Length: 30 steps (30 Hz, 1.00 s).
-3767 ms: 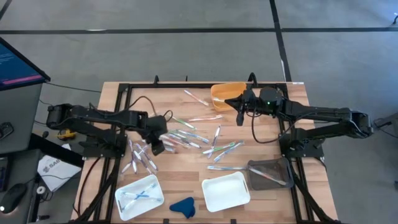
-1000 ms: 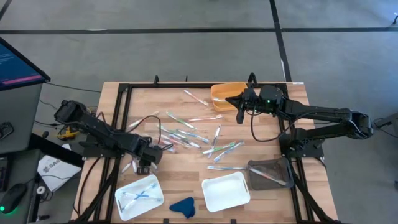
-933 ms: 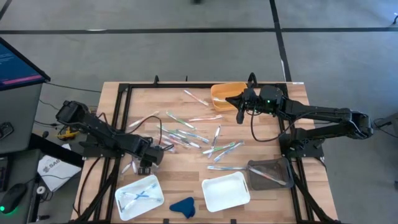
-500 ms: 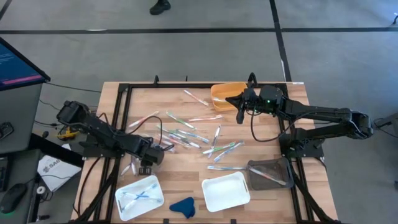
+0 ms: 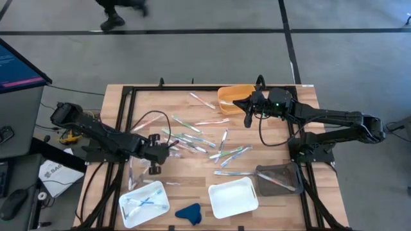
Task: Pick & Place Toothbrushes
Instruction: Put the violet toothbrush into the right white bin
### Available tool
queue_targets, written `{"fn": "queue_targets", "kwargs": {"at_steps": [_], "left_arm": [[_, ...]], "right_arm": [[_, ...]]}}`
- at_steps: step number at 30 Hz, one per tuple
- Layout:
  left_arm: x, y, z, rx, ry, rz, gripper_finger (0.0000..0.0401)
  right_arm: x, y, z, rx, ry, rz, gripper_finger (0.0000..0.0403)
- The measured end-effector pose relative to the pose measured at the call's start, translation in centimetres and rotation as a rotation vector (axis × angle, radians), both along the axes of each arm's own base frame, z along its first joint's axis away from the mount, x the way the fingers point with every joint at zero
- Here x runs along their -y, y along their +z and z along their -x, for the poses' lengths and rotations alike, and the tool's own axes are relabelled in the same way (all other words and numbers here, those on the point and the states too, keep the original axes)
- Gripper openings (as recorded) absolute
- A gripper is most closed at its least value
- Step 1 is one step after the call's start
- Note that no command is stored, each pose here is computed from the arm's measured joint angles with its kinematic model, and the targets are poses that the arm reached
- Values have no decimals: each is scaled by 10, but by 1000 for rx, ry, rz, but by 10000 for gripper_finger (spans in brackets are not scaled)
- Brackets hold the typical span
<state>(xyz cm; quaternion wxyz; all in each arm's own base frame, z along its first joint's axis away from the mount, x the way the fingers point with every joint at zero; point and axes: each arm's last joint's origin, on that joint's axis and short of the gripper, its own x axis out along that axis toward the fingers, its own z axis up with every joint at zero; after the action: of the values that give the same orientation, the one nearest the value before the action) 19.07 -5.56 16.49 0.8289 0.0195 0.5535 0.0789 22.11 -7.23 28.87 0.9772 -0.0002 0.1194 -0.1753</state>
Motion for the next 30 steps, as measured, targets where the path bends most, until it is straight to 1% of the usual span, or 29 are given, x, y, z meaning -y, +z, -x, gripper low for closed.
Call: {"fn": "queue_targets", "kwargs": {"at_steps": [2,4,13,17,19,24,30], "left_arm": [[-2,7,-1,68,19,-22,12],[-4,15,-3,148,13,-45,12],[-7,55,-22,567,-42,-150,11],[-7,72,-33,743,-100,-178,11],[-7,78,-37,809,-133,-152,11],[-7,88,-45,945,-205,-49,11],[2,91,-60,1095,-372,46,11]], "right_arm": [[0,0,0,-1,1,4,0],[0,0,0,0,1,4,0],[0,0,-1,1,1,4,0],[0,0,-1,10,4,5,0],[-2,0,-2,10,11,5,0],[-9,0,-4,9,42,5,0],[-17,-2,-5,-12,77,-1,0]]}}
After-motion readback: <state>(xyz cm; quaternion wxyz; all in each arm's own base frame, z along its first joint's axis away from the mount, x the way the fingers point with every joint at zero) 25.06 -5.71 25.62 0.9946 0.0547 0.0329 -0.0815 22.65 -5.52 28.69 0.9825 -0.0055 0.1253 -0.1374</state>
